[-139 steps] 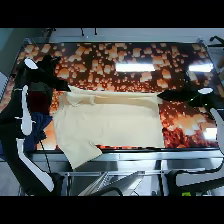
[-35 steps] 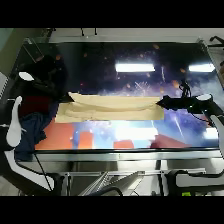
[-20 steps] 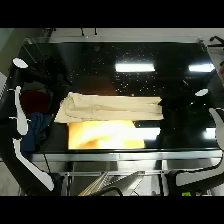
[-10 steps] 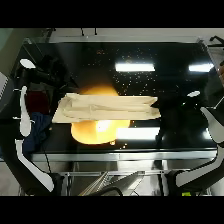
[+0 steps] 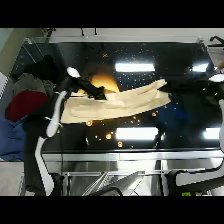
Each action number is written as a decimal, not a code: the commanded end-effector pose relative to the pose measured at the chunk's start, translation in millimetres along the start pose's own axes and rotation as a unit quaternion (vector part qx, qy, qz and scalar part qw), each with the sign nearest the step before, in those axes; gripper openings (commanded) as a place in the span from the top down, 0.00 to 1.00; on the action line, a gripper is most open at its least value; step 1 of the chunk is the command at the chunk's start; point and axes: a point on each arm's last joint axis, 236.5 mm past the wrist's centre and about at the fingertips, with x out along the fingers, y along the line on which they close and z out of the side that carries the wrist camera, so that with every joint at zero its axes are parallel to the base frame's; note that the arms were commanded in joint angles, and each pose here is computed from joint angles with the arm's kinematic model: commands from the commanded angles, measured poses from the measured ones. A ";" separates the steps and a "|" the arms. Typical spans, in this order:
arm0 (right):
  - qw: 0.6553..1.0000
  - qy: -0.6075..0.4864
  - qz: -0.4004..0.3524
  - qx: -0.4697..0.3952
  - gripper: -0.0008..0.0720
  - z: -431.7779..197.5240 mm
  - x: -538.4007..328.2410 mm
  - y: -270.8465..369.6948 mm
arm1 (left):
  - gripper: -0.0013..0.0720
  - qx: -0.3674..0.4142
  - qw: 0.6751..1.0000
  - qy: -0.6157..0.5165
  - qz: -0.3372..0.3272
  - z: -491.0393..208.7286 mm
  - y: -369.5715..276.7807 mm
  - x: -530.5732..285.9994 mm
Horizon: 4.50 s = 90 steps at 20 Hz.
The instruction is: Fold the shirts.
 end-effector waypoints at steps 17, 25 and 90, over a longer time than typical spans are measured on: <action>0.996 0.053 0.035 -0.059 0.96 1.8 36.4 125.9 | 0.96 0.135 0.934 -0.166 -0.285 32.6 -175.8 -164.3; 0.995 0.072 0.035 -0.054 0.95 -56.8 254.3 177.5 | 0.95 0.164 0.911 -0.328 -0.187 -16.7 -122.3 -391.2; 0.692 -0.302 -0.388 0.528 0.60 -317.1 -239.7 -191.9 | 0.95 0.220 0.927 -0.206 -0.224 -61.7 -173.0 -342.2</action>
